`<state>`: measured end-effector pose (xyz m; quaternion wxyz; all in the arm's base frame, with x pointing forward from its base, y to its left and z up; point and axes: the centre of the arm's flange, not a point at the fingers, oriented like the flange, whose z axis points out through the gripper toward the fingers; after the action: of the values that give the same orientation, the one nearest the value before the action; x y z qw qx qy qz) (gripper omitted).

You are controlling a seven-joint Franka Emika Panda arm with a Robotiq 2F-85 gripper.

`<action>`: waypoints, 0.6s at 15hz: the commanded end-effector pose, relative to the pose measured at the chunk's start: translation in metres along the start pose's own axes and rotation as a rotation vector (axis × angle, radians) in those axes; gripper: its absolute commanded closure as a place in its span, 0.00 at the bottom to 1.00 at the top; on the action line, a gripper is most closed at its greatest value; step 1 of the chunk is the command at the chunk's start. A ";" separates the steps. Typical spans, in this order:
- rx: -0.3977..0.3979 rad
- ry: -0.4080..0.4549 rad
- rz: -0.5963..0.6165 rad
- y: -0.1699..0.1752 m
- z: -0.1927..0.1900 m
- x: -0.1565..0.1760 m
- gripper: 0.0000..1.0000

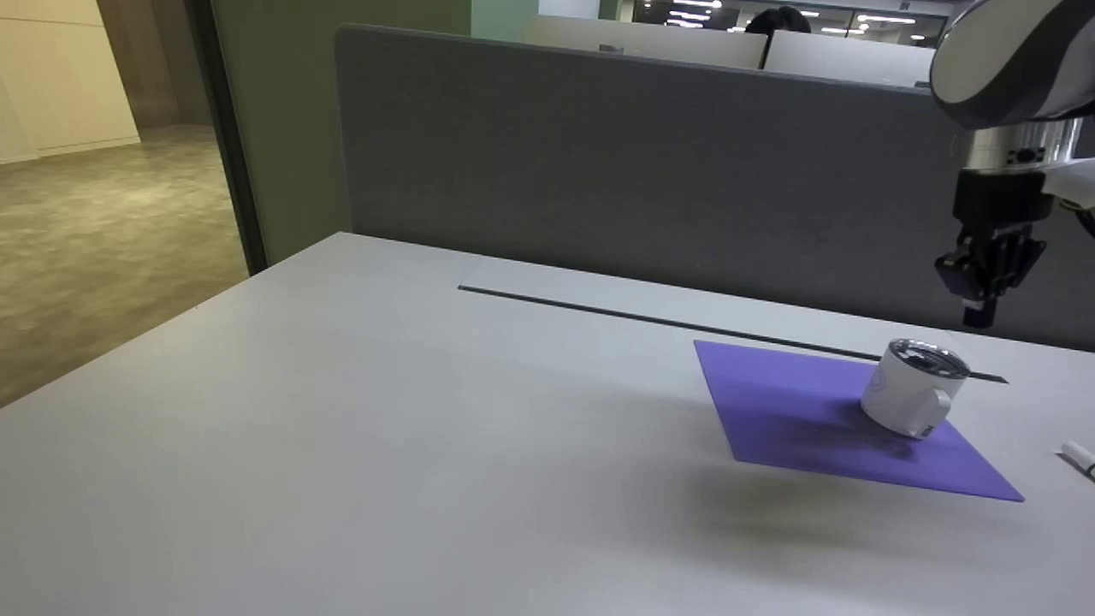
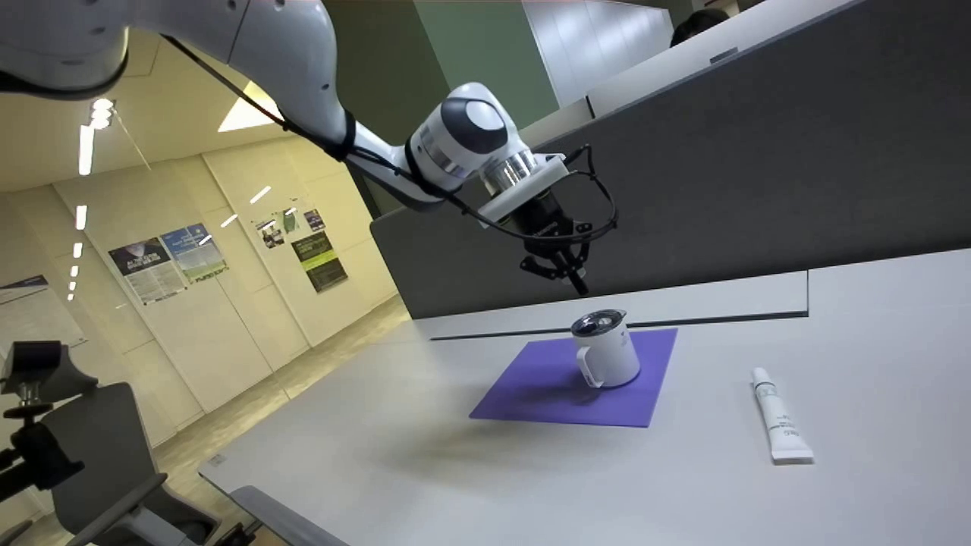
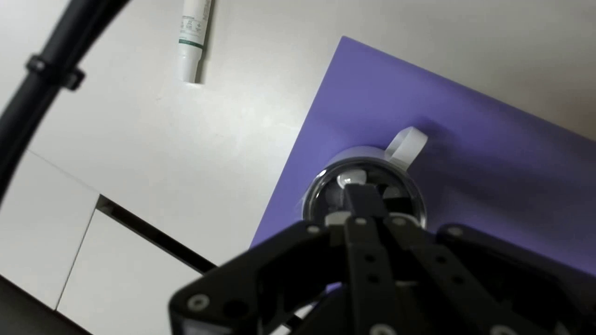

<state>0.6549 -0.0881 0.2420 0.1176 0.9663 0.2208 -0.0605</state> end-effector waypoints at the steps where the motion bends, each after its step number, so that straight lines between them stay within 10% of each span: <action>1: 0.003 -0.009 -0.001 0.000 0.002 0.002 1.00; 9: 0.013 0.024 0.007 0.000 0.009 0.010 1.00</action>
<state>0.6594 -0.0871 0.2393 0.1178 0.9658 0.2217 -0.0651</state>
